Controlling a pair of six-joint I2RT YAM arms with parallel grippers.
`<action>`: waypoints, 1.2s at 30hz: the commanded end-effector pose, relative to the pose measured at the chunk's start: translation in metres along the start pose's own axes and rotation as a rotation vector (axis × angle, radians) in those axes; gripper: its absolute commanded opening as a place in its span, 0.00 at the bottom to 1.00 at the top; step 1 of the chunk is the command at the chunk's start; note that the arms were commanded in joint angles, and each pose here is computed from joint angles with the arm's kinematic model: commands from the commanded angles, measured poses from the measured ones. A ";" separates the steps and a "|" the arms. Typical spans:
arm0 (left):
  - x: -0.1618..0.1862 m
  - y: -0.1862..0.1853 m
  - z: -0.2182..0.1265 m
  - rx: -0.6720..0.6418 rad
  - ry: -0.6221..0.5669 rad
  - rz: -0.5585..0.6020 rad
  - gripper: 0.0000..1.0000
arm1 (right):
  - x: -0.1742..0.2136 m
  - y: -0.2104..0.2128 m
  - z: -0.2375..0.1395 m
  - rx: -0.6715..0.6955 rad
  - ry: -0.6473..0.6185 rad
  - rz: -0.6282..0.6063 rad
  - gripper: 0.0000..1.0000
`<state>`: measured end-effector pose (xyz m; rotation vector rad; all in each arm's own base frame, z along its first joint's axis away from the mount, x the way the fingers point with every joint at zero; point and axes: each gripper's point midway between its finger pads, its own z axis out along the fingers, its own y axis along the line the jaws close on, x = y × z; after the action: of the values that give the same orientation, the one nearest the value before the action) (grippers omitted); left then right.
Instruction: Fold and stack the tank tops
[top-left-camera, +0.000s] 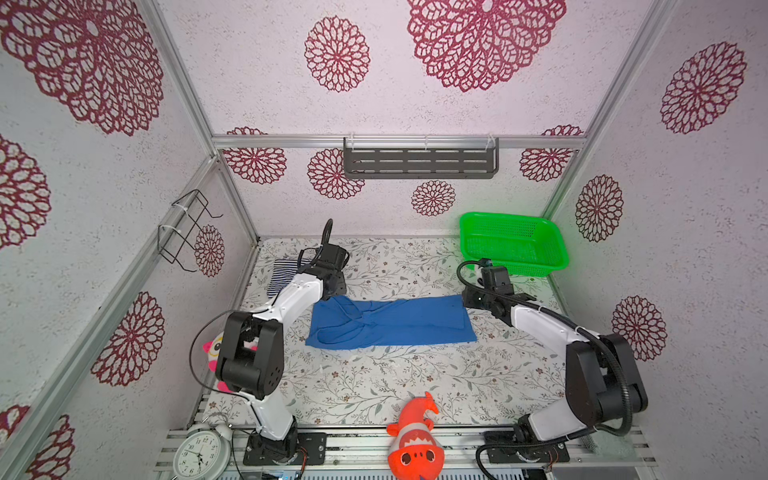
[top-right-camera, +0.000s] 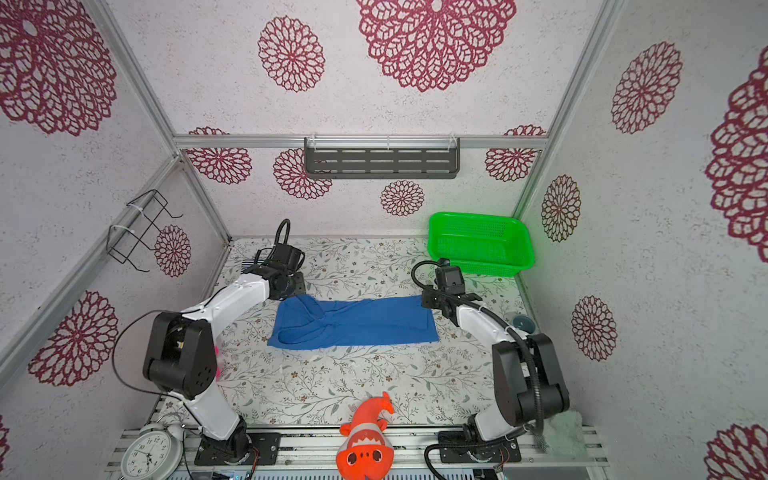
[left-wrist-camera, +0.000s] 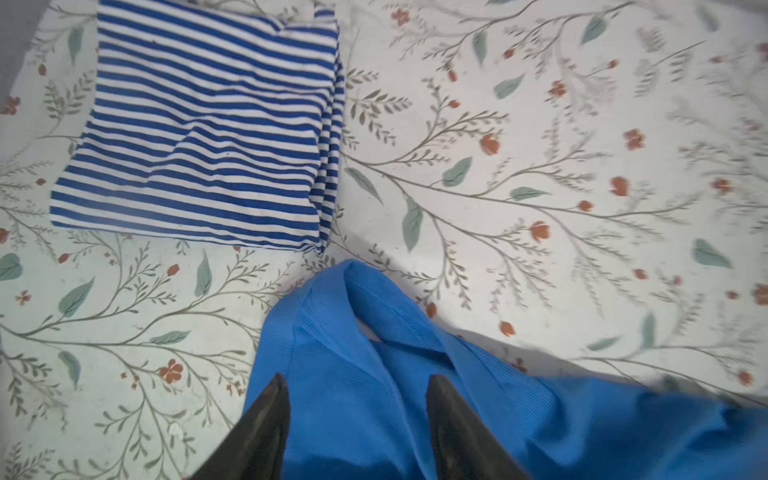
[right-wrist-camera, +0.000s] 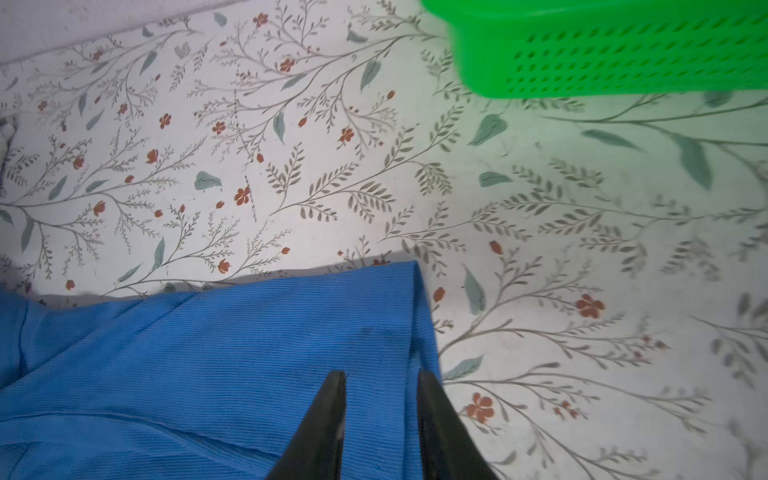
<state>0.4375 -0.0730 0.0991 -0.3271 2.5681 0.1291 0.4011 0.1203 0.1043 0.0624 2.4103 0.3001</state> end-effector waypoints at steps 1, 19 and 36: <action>-0.005 -0.008 0.010 0.018 0.027 0.058 0.58 | -0.002 0.012 0.005 -0.022 -0.002 0.034 0.32; 0.029 0.011 0.065 -0.050 0.155 0.058 0.25 | 0.033 0.007 0.045 -0.024 0.086 0.185 0.32; 0.079 0.061 0.029 -0.081 0.010 -0.203 0.00 | 0.091 -0.042 0.049 0.153 0.142 0.346 0.29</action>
<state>0.3741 -0.0341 0.0418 -0.4809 2.6064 0.1804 0.3934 0.1291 0.0302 0.4094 2.4660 0.4192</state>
